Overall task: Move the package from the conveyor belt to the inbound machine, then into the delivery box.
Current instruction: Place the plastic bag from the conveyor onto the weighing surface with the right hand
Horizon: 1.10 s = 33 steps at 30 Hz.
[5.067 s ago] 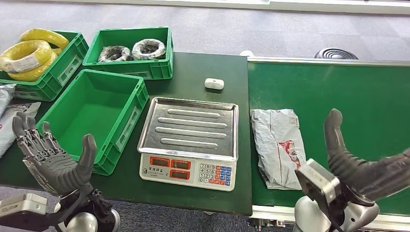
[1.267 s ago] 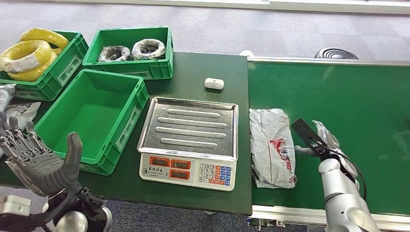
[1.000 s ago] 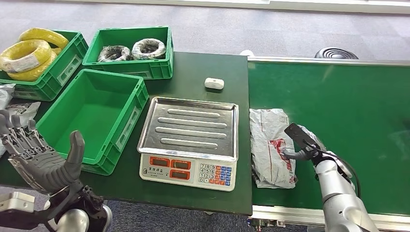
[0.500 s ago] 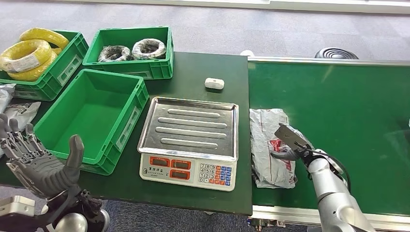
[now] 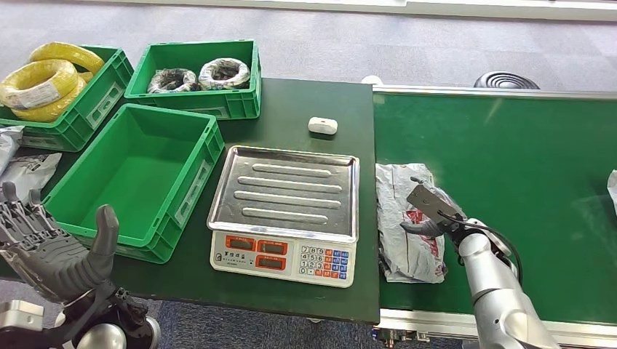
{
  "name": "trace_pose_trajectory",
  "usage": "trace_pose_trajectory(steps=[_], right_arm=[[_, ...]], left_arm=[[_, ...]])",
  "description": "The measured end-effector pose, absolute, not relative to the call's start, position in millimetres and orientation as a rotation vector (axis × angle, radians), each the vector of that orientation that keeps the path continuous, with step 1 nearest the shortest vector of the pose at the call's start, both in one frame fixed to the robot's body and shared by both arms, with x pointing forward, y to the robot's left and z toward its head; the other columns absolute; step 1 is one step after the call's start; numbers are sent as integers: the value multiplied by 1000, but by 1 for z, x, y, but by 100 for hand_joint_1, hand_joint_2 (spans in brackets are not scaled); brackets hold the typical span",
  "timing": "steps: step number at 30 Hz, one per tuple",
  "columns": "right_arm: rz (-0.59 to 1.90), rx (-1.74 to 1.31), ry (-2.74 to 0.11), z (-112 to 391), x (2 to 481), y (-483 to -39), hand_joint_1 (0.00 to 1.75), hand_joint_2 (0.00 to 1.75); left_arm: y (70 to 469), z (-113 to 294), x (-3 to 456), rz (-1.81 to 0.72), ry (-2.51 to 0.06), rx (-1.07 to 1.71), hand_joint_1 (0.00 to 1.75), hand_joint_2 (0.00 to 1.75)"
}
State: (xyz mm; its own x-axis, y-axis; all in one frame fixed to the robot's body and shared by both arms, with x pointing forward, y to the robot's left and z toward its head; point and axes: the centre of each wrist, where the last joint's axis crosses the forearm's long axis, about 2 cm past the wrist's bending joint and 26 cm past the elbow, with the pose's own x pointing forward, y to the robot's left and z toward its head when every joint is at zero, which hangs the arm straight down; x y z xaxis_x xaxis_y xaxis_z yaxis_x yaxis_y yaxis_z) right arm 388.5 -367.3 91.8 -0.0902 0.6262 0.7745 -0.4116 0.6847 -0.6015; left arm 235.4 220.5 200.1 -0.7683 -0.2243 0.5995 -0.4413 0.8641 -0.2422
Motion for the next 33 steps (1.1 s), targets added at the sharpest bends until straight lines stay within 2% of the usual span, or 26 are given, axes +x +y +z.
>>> trace_pose_trajectory(steps=[14,33], right_arm=[[960,-206,-1238,72,374,-346,0,175],[1111,-43,-1213,66,374,-332,0,175]], left_arm=[[221,201,235,491,-2467,492,0,175],[227,202,234,516,-2464,520,0,175]])
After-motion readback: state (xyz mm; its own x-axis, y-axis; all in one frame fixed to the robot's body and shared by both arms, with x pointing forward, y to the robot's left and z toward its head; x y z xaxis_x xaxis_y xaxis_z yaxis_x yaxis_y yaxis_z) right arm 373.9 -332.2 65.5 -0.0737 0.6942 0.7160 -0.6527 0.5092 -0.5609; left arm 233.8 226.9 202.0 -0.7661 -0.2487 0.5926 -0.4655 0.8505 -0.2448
